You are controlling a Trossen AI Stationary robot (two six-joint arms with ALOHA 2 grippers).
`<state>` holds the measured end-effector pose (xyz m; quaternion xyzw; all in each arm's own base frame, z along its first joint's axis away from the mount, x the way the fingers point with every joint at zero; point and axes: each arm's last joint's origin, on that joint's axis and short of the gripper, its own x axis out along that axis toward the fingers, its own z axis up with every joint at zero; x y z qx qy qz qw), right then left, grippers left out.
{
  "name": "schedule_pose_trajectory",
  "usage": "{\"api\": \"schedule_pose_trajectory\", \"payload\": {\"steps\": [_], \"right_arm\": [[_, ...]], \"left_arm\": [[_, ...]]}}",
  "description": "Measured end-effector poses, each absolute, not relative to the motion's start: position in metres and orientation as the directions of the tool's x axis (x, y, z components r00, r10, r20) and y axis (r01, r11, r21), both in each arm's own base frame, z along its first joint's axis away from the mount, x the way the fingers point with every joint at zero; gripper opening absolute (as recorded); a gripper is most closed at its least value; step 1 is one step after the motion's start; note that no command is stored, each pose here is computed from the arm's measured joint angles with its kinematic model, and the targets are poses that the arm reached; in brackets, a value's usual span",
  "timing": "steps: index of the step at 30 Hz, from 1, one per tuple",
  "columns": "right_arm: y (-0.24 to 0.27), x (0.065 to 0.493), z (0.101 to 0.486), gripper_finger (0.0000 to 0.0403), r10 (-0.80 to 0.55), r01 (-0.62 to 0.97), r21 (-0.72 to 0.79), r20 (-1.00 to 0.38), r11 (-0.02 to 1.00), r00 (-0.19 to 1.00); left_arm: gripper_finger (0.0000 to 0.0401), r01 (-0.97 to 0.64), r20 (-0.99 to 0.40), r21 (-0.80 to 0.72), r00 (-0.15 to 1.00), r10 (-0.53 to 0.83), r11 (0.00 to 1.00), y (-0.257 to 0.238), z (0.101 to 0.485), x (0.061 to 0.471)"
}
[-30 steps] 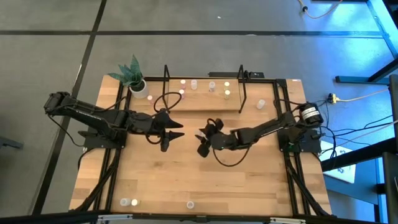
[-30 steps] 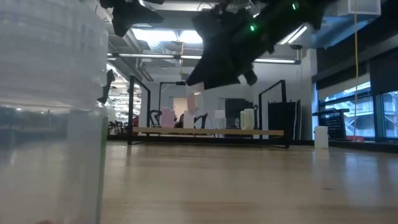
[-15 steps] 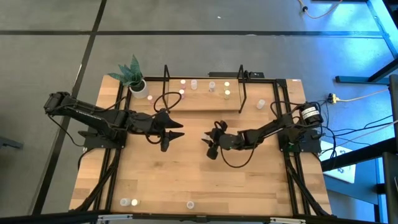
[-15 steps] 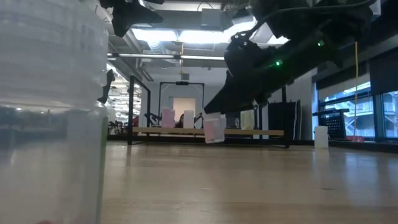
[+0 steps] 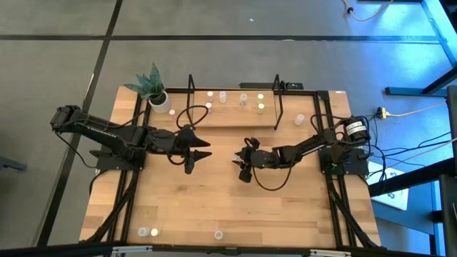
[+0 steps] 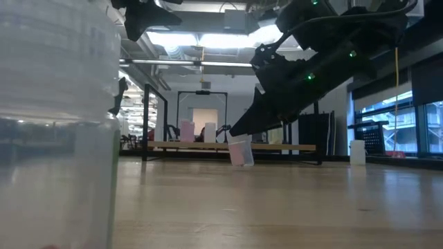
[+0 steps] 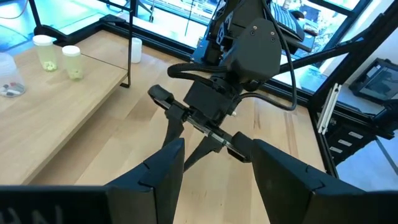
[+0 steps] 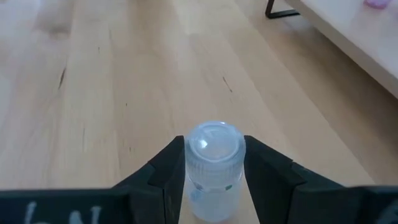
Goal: Pick and place medicine bottles onto shelf by color
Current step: Put the top transparent pill bottle on the shelf aligned with the other transparent pill bottle
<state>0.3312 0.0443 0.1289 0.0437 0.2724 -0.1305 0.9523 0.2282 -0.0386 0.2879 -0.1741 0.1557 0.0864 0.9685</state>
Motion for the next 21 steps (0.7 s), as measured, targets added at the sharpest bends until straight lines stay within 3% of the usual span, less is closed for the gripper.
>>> {"api": "schedule_pose_trajectory", "payload": {"steps": [21], "right_arm": [[0.0383,0.3315,0.1273,0.0146,-0.179,0.255,0.059,-0.561,0.965,0.808]], "left_arm": [[0.018,-0.226,-0.332,-0.326,0.936,0.113,0.918,-0.0386,0.2879,0.2282]]}}
